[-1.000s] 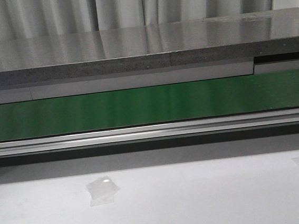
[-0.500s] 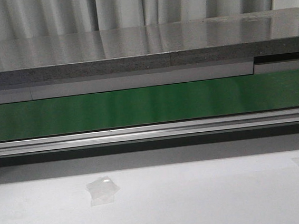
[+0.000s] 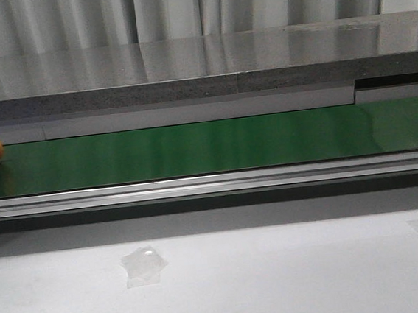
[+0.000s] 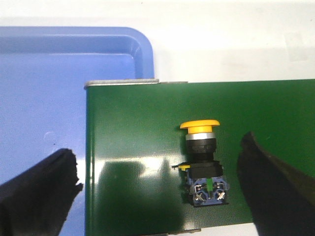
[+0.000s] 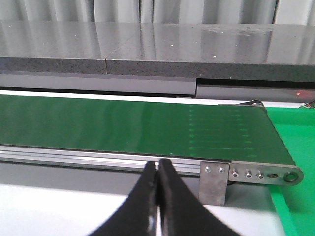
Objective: Move button from left to right
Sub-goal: 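Place the button on the near end of the green conveyor, release, then raise the left gripper while the conveyor carries the button toward the right arm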
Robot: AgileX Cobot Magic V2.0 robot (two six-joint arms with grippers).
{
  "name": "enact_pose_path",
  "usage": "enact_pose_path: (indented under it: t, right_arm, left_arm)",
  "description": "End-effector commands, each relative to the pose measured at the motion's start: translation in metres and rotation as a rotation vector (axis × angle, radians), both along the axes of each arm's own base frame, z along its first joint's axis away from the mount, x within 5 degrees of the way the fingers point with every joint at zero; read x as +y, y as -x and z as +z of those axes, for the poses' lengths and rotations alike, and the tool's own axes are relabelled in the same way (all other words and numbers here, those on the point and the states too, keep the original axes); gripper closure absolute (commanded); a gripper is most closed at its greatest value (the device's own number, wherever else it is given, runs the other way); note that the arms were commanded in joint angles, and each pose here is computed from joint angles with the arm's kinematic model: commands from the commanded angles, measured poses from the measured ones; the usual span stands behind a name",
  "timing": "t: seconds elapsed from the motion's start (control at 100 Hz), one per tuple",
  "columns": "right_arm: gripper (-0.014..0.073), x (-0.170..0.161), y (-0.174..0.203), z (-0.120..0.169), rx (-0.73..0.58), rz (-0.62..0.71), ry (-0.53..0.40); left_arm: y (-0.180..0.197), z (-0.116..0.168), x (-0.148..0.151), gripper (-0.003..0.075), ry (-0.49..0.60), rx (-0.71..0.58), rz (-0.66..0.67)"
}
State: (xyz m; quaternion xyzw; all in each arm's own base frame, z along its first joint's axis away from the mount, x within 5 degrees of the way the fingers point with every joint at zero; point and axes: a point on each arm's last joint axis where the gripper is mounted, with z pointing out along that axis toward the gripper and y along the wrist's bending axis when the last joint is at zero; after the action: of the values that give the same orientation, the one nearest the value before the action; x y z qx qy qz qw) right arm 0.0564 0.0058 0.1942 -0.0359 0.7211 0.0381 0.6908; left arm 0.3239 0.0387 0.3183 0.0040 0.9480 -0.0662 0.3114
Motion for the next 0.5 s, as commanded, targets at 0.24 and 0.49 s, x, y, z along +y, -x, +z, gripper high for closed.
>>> enact_pose_path:
  t: [0.24,0.49]
  right_arm:
    - [0.0663,0.000,0.002,0.013,-0.110,0.002,-0.003]
    - [0.0663,0.000,0.002,0.013,-0.110,0.002,-0.003]
  left_arm:
    - [0.051,0.065,-0.025,0.0092,0.068,-0.355,-0.079]
    - [0.105,0.078,-0.045,0.0092,-0.005,-0.630,-0.068]
